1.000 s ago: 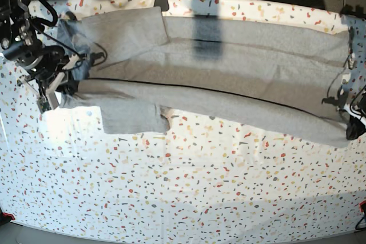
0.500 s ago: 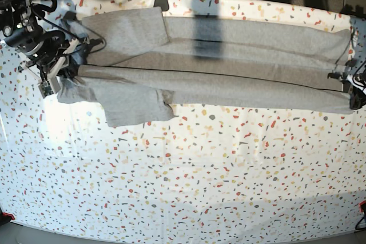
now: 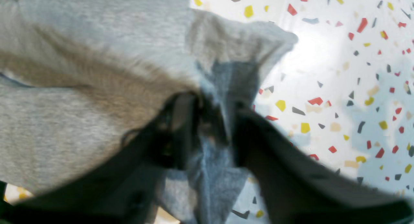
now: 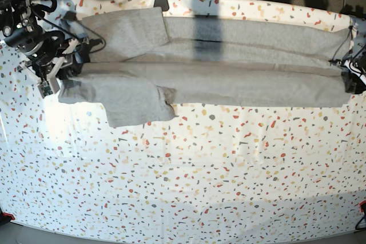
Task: Fold the T-shirt properly
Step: 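Lift the hem and fold it over toward the collar, then release the hem and move the right gripper to the sleeve end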
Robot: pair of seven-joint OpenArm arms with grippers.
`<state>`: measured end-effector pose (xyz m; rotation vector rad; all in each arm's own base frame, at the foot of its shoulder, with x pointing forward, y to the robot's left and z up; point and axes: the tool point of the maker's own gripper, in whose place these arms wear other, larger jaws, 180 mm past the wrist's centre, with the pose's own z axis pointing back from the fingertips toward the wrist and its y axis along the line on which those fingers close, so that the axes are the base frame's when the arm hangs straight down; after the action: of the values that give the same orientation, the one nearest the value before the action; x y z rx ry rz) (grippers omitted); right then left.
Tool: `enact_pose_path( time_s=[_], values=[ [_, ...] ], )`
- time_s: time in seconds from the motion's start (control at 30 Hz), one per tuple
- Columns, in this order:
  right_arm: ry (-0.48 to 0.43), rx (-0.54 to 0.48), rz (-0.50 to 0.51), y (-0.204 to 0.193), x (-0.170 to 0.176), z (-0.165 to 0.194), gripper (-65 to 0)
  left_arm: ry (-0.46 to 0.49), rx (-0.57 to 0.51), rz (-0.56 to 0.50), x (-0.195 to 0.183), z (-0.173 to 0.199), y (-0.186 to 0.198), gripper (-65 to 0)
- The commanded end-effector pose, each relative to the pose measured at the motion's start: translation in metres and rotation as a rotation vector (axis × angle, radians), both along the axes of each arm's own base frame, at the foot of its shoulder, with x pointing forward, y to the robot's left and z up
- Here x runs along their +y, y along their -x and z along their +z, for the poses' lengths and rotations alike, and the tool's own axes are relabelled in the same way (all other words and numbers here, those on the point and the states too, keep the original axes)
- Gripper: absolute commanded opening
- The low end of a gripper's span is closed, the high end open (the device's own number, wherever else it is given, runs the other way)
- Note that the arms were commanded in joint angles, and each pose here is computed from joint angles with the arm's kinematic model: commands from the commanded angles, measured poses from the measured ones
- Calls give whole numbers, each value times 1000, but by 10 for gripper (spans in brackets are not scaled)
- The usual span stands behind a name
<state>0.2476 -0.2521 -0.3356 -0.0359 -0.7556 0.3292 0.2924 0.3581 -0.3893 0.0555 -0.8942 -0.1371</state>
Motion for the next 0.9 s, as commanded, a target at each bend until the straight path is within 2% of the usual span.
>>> enact_pose_path(
  time_s=[0.0,0.07,0.2,0.37,0.53,0.73,0.87],
  values=[
    [6,-42,11,-8,-1,13,-360,-25,-48,4,11,20,-11,-332],
    [-12,-47,11,-9,1,14,-337,-29,-37,4,12,19,-10,-320],
    [-48,-84,10,-20,5,24,-337,-49,-31,-1,13,18,-10,-320],
    [-194,-176,20,-50,24,56,-337,-17,-60,-5,6,25,-14,-320],
    [-252,-253,46,-82,36,84,-337,6,-73,-16,-8,25,-17,-320],
    [-248,-155,34,-121,34,61,-337,65,-83,-11,-31,14,-16,-320],
    [-217,-66,35,-146,35,34,-337,51,-77,-18,-35,9,-15,-320]
  ],
)
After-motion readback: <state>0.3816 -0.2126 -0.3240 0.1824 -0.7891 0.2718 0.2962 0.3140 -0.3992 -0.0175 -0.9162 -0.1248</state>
